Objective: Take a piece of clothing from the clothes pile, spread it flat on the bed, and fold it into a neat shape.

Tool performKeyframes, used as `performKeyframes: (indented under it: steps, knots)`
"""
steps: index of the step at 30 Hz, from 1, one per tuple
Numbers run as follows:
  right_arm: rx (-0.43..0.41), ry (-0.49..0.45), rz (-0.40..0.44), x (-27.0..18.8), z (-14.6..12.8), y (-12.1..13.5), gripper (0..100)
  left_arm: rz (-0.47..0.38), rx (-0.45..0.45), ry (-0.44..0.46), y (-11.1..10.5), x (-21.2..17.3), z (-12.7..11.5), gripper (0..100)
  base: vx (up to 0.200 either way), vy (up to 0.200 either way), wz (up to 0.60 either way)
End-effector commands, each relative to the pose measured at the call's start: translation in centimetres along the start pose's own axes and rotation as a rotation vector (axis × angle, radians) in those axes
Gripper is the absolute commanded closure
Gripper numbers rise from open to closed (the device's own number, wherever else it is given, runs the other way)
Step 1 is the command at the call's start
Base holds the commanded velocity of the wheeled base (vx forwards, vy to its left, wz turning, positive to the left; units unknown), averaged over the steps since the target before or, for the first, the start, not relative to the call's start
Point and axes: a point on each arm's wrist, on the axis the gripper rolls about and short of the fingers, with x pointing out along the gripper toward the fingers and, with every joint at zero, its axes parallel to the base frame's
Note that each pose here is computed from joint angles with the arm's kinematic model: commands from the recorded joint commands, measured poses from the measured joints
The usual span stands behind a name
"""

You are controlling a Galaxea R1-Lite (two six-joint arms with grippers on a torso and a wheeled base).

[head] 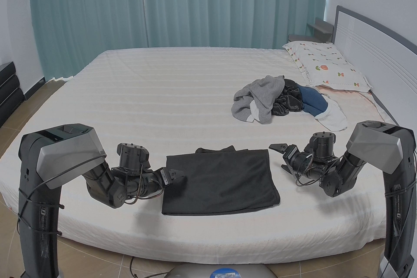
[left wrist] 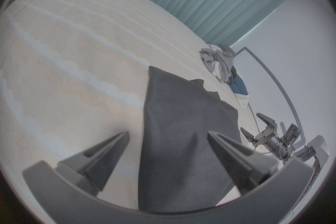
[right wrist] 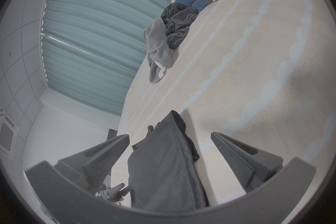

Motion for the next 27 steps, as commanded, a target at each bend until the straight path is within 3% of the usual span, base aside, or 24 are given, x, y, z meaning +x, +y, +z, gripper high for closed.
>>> performKeyframes:
  steps: [1, 27]
  knots:
    - [0.000, 0.001, -0.002, 0.01, -0.07, -0.06, 0, 0.000, -0.010, -0.003, 0.00, 0.22, 0.08, 100, 0.000, 0.000, 0.00]
    - [0.001, 0.000, -0.006, -0.07, 0.01, -0.15, 0, 0.031, -0.086, -0.043, 0.00, -0.60, 0.41, 100, 0.000, 0.000, 0.00]
